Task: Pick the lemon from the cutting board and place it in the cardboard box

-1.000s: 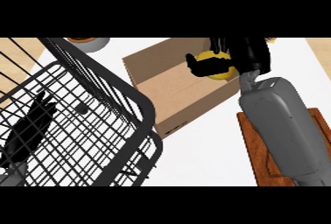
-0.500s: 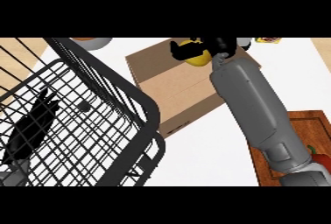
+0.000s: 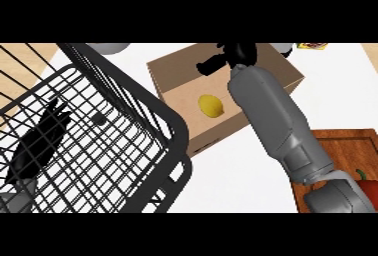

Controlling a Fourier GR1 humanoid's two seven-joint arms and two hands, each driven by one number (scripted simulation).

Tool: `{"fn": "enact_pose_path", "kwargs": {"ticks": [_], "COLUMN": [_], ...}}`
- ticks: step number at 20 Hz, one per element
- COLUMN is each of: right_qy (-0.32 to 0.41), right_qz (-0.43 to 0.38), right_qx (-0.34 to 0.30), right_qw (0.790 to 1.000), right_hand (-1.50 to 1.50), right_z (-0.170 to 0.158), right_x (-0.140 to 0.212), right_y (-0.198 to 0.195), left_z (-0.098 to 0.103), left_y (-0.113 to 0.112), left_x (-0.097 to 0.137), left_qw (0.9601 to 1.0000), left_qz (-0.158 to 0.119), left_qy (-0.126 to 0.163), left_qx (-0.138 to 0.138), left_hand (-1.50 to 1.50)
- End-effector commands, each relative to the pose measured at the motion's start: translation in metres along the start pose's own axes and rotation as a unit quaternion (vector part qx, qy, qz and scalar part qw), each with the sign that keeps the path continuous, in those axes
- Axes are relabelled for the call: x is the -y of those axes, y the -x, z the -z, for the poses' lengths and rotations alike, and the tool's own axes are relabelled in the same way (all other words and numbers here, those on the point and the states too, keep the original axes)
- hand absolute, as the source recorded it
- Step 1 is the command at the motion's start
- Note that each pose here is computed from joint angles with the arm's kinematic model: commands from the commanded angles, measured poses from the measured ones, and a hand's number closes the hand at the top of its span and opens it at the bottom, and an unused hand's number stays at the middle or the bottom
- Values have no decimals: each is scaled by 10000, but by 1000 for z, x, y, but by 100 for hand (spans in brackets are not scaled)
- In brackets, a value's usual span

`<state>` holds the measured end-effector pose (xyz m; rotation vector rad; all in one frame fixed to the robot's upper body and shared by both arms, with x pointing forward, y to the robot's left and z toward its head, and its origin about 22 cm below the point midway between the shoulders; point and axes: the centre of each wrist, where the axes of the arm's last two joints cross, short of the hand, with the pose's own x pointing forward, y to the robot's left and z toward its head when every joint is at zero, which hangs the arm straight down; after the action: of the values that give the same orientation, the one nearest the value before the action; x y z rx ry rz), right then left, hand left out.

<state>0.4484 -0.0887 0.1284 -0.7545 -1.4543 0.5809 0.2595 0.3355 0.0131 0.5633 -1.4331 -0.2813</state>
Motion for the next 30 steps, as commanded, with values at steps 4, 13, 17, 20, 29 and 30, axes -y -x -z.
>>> {"fn": "enact_pose_path", "kwargs": {"ticks": [4,13,17,20,29,30], "right_qy": [-45,1176,1420,1319,1603,1630], "right_qz": [440,1553,2035,2280,2404,2297], "right_qx": [90,659,613,796,388,419], "right_qw": [9990,9786,9668,9614,9566,9586], "right_hand": [-150,-150,-150,-150,-150,-150], "right_z": [4,6,19,27,21,24], "right_x": [-12,-6,23,54,111,141], "right_y": [-6,3,26,44,145,146], "left_z": [13,21,4,-7,-9,0], "left_y": [0,-19,-8,6,14,13], "left_x": [-3,-15,-9,-32,-21,-10], "left_qw": [9999,9995,9992,9989,9982,9977], "left_qz": [22,6,78,87,138,-43], "left_qy": [-129,-296,-327,-336,-440,-483], "left_qx": [-91,-123,-226,-304,-372,-483], "left_hand": [0,0,0,0,0,0]}}
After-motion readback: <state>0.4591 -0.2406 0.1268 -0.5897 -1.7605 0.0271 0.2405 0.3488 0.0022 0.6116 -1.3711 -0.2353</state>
